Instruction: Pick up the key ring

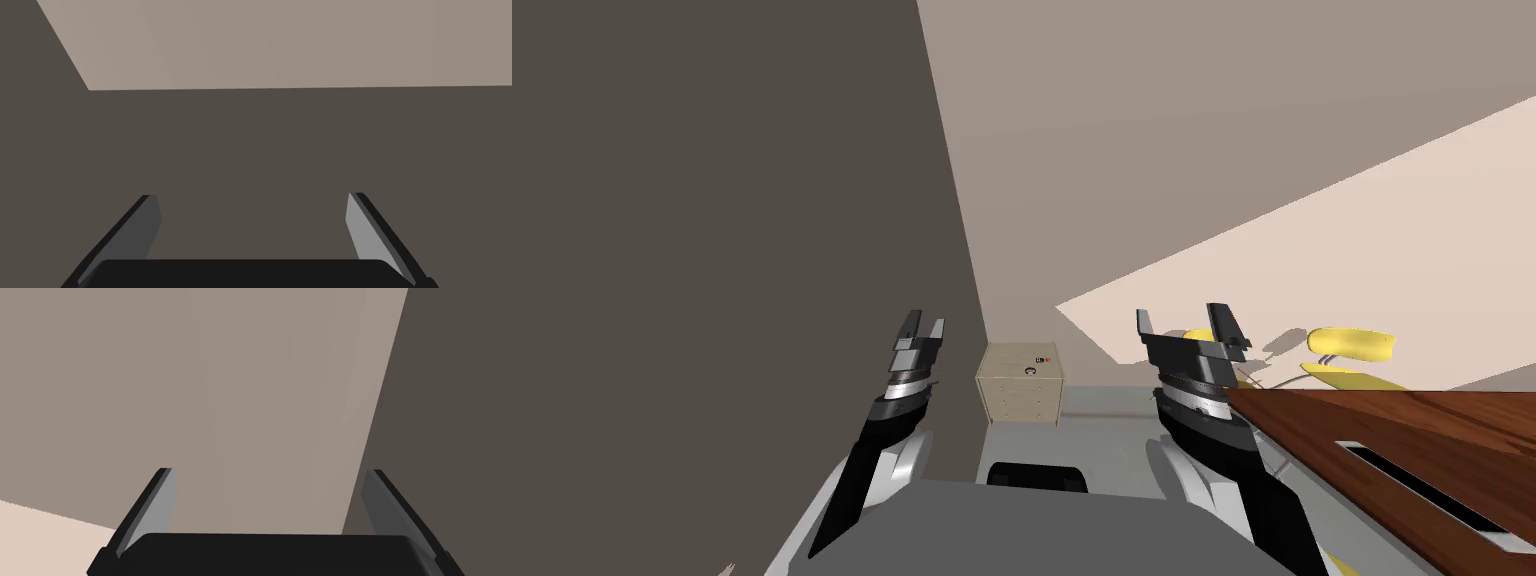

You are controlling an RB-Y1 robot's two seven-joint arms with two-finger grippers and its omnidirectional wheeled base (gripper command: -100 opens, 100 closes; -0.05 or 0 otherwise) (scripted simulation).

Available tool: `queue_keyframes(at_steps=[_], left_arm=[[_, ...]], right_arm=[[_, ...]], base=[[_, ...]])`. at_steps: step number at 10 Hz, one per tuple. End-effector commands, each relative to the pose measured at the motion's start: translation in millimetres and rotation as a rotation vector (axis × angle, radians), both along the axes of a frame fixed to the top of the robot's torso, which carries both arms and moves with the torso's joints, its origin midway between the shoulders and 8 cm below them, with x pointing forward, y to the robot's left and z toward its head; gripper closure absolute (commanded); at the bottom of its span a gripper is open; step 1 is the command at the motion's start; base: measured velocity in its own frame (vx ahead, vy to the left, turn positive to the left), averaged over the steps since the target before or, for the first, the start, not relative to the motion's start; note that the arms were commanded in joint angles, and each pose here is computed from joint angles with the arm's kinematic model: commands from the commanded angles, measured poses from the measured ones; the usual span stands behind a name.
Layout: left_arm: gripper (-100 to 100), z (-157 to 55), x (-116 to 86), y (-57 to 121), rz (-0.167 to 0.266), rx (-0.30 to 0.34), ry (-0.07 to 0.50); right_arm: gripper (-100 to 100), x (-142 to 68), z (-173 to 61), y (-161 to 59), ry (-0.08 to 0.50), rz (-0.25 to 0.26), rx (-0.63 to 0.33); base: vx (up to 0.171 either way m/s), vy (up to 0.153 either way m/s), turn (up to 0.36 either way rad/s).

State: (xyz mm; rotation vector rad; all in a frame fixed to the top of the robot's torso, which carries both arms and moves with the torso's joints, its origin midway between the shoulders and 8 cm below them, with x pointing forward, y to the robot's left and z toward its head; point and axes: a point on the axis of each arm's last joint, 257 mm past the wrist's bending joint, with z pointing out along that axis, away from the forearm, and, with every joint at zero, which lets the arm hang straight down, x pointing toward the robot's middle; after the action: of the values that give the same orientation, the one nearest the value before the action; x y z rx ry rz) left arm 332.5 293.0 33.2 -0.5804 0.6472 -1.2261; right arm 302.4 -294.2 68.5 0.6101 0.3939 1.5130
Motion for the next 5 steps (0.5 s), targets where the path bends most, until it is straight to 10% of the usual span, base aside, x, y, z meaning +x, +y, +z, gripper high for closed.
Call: queue_keyframes(at_steps=[1, 5], left_arm=[[0, 0.0, 0.0, 0.0, 0.000, 0.000, 0.000], [0, 0.0, 0.0, 0.0, 0.000, 0.000, 0.000]], right_arm=[[-100, 7.3, -14.5, 4.9, 0.051, 0.023, -0.039], [-100, 26.8, -69.1, 16.2, 0.216, 0.085, -0.128]], base=[[-0.002, -0.023, 0.211], [-0.002, -0.057, 0.254]])
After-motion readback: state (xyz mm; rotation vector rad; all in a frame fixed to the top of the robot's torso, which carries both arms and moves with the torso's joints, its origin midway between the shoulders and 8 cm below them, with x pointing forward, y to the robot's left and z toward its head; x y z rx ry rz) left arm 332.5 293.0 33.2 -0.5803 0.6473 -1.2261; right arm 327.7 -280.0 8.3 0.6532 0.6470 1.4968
